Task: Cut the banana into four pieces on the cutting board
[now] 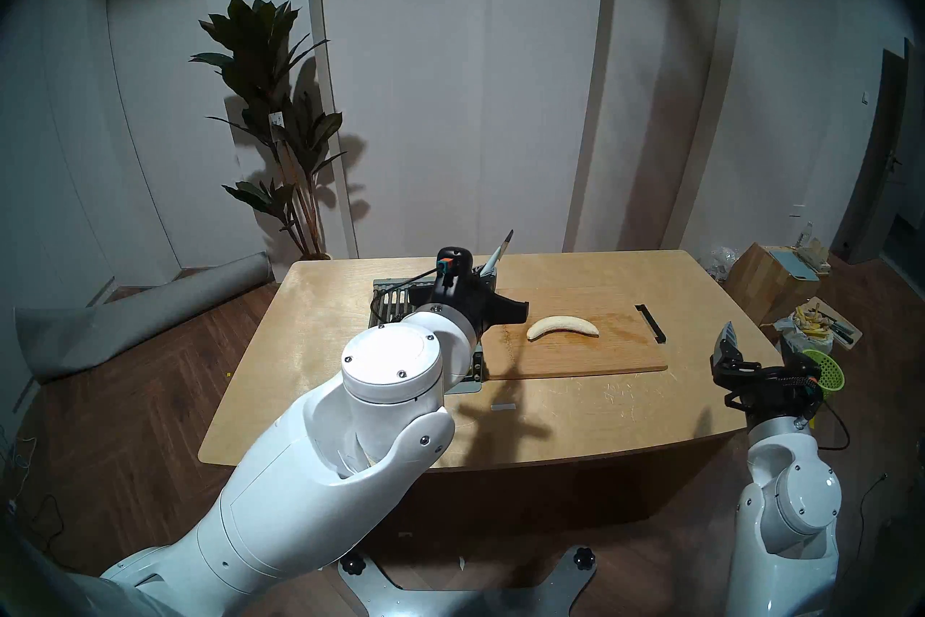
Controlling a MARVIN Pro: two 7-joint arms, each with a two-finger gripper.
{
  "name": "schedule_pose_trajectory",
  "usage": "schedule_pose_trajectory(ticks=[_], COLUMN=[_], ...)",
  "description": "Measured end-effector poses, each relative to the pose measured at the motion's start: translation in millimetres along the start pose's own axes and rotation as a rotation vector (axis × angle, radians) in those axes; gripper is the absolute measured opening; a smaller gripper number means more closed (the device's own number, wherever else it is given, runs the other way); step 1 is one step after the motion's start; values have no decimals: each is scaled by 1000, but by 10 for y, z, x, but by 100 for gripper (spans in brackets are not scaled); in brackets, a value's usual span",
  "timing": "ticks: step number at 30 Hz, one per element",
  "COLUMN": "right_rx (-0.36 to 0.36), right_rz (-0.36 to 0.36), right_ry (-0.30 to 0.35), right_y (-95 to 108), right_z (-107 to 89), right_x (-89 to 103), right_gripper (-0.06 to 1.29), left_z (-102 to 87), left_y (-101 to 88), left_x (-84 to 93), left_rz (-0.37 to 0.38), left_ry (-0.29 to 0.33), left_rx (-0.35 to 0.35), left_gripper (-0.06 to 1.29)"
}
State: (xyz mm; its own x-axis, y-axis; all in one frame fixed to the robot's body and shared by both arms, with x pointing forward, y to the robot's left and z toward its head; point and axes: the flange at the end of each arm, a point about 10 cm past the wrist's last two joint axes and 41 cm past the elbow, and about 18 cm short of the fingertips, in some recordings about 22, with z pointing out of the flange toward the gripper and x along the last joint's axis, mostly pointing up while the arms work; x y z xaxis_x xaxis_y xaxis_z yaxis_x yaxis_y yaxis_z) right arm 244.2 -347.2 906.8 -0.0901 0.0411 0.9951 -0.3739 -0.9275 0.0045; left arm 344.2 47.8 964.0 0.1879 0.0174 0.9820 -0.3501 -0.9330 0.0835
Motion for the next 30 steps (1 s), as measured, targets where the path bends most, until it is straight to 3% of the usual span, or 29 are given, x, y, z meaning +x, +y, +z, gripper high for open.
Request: schedule_pose_trajectory(ticks=[9, 15, 24, 25, 26, 27, 28, 30], right_rx=[-71, -116, -119, -117, -114, -111, -109, -96], right_rz=[-27, -18, 5, 5, 6, 6, 6, 3], right_ry=[44, 13, -53, -63, -72, -79, -87, -112], right_y=[471, 870, 1247, 1287, 1324, 1347, 1376, 1441], right_z=[209, 399, 659, 689, 717, 735, 756, 806], right_x=[230, 198, 50, 23, -2, -21, -44, -118], right_gripper=[125, 125, 122, 113, 74, 61, -2, -3], left_z=[19, 29, 21, 21, 20, 20, 19, 21], left_y=[-19, 12, 73, 78, 81, 83, 84, 83], left_x=[-41, -52, -79, -84, -89, -92, -96, -109], left_rz=[-3, -12, -25, -27, -29, -31, -33, -37], left_ry=[5, 14, 26, 28, 30, 31, 33, 37], left_rx=[-18, -50, -95, -99, -102, -105, -107, -111], left_gripper=[-1, -1, -1, -1, -1, -1, -1, -1])
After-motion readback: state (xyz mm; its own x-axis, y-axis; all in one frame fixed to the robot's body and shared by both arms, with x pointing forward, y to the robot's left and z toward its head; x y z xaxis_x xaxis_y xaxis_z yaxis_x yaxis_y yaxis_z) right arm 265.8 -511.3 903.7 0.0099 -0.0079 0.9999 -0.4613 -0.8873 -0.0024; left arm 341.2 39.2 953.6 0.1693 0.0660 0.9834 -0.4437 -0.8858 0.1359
